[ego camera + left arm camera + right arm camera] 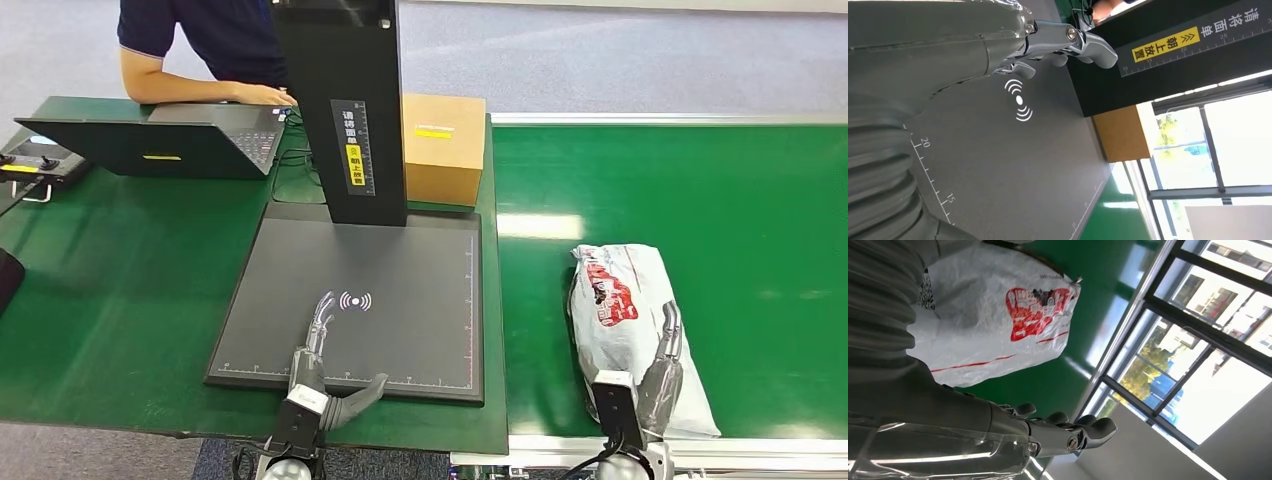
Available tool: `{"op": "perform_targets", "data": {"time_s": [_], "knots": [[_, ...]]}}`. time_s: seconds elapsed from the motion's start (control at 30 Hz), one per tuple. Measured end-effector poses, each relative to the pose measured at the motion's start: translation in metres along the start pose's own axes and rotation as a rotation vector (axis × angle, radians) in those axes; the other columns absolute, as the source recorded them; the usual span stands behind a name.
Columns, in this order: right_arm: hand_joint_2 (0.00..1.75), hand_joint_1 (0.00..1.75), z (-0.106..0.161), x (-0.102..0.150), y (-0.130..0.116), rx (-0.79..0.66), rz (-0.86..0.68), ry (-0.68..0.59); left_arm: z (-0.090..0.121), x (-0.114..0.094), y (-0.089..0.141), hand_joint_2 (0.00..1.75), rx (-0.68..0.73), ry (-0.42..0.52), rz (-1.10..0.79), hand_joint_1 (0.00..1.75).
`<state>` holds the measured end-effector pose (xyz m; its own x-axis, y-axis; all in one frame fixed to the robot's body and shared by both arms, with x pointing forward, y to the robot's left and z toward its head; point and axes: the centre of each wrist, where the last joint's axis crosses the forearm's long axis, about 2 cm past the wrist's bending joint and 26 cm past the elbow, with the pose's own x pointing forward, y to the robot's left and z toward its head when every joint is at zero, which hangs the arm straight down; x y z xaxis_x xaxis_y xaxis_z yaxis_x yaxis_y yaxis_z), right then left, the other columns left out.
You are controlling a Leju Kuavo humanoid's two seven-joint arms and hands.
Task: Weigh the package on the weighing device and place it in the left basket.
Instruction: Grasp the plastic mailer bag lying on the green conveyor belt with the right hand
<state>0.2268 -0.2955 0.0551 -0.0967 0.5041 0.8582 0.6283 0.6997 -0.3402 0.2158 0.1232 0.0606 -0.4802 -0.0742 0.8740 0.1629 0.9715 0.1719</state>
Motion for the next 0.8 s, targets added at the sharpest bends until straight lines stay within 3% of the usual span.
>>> {"op": "perform_targets", "data": {"time_s": [0.47,0.8], "knots": [[1.75,0.00,-0.024,-0.055,-0.002,0.001,0.123,0.199,-0.002,0.000,0.001,1.75,0.013,0.001,0.004,0.00],[1.75,0.00,-0.025,-0.076,0.007,0.157,0.209,0.371,-0.001,0.000,0.001,1.75,0.008,0.000,0.005,0.00]]}}
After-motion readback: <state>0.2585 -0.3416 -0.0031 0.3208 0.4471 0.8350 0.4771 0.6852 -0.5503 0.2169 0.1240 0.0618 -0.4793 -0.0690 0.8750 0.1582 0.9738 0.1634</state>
